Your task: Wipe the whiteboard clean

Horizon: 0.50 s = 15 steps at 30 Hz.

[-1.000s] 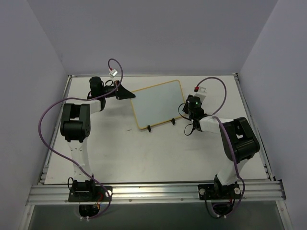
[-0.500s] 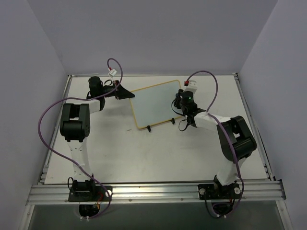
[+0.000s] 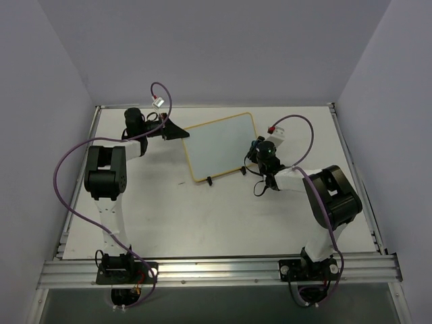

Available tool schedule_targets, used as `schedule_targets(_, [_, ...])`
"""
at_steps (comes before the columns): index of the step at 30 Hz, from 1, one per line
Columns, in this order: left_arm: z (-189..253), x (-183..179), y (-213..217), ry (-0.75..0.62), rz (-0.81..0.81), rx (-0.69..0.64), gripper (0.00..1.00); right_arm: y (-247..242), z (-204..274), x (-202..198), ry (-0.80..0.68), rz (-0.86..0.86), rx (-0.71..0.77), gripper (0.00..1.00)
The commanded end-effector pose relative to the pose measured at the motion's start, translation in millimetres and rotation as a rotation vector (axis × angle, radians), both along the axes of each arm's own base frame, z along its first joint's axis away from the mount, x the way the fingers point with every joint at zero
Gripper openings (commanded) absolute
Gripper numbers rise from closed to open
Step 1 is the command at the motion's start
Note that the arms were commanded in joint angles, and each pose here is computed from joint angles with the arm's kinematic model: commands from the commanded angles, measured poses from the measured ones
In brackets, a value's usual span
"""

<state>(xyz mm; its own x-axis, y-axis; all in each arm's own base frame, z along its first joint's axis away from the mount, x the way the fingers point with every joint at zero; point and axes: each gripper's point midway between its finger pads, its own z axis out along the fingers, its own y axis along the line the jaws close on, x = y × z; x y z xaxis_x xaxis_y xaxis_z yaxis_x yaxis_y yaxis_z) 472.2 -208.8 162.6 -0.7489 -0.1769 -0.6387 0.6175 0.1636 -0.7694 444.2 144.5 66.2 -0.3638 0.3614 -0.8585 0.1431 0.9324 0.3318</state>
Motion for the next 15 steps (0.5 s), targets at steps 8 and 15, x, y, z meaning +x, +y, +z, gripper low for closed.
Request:
schedule_targets(8, [15, -6, 0, -0.153, -0.048, 0.002, 0.02, -12, -53, -32, 0.213, -0.025, 0.019, 0.00])
schedule_targets(15, [16, -6, 0, -0.158, -0.048, 0.000, 0.02, 8, -2, 6, 0.161, 0.042, 0.027, 0.00])
